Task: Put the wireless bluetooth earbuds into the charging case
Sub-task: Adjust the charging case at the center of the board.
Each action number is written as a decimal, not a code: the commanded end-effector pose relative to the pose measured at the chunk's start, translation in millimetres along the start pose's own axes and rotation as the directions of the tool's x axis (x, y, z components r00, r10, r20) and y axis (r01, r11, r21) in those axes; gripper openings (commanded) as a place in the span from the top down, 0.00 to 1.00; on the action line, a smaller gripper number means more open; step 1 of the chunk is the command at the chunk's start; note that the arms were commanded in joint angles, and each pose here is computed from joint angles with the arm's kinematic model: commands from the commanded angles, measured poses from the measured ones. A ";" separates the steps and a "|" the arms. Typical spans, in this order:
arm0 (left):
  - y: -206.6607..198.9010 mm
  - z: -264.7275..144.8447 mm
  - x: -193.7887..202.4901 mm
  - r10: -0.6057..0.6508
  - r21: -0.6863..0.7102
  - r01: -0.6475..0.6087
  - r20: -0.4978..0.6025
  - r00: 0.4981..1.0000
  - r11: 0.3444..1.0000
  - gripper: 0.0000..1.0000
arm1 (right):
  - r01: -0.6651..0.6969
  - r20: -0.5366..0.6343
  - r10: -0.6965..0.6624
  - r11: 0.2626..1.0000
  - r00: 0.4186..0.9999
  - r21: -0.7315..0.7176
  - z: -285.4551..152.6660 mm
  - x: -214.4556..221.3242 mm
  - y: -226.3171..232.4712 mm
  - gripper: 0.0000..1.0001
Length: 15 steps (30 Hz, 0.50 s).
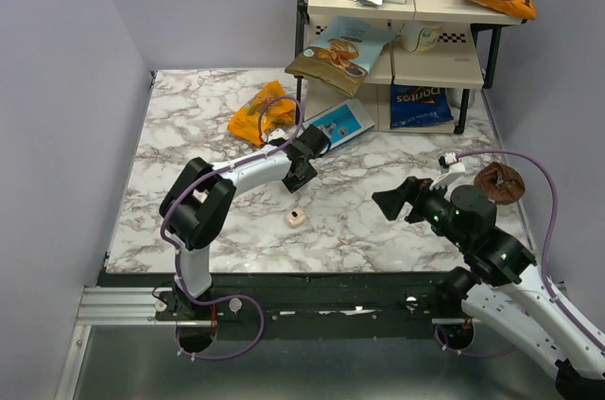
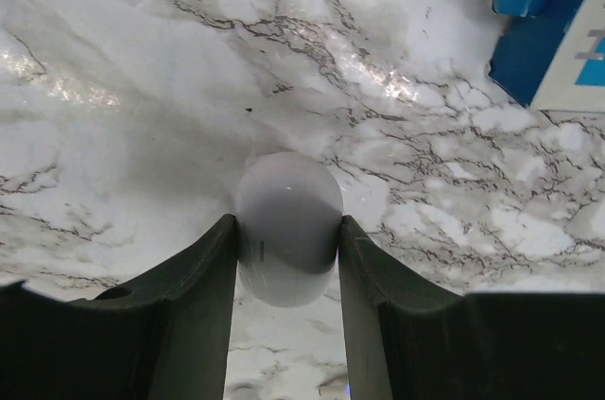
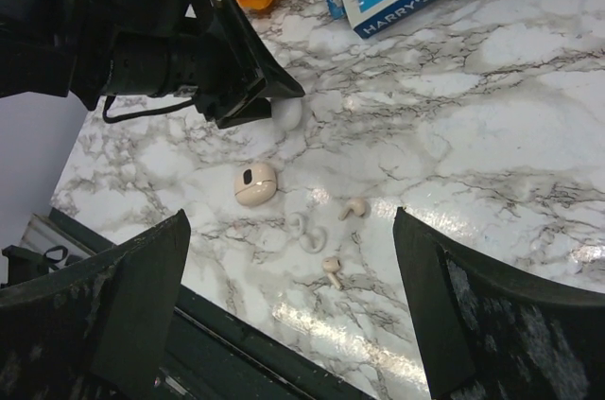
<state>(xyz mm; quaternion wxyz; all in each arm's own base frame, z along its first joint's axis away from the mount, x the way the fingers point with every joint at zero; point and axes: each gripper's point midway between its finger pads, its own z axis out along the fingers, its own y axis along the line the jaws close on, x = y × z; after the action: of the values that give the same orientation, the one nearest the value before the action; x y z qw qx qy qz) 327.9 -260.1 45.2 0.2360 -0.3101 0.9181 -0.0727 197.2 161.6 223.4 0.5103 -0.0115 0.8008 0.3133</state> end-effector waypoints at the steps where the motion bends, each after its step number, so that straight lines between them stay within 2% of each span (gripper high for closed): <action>1: 3.5 10.1 -1.2 -0.067 -0.070 0.069 0.030 0.997 0.995 0.63 | 0.003 -0.009 -0.002 0.999 1.000 0.038 2.3 5.4 -9.2 0.03; 5: 8.5 13.0 2.7 -0.038 -0.086 0.039 0.015 0.999 0.996 0.47 | 0.003 -0.013 -0.002 0.999 1.000 0.037 3.5 6.7 -9.3 0.03; 6: 8.3 13.1 2.6 -0.036 -0.085 0.037 0.012 0.999 0.996 0.36 | 0.001 -0.010 -0.001 0.999 1.000 0.036 3.3 6.1 -8.9 0.03; 9: 10.1 11.2 1.0 -0.011 -0.085 0.013 0.017 1.000 0.996 0.15 | 0.001 -0.011 -0.001 0.999 1.000 0.032 2.9 6.5 -8.4 0.03; 10: 8.7 7.2 -0.9 -0.004 -0.075 0.006 0.018 1.000 0.997 0.02 | 0.002 -0.009 -0.002 1.000 1.000 0.031 2.8 5.9 -8.2 0.03; 13: 2.8 -7.5 -11.4 0.016 -0.043 -0.014 0.043 0.999 0.999 0.01 | 0.002 -0.006 -0.002 0.999 1.000 0.033 2.3 5.3 -8.6 0.03; 15: -1.8 -20.6 -21.0 0.138 -0.014 -0.137 0.062 0.988 0.990 0.01 | 0.004 0.000 -0.004 0.999 1.000 0.032 0.8 3.8 -8.5 0.03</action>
<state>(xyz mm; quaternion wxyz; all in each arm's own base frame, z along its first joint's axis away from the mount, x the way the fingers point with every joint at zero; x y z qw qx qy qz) 327.9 -255.8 34.0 0.2283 -0.3157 0.9200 -0.0439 197.6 161.9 219.6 0.5069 -0.0120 0.8040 0.3106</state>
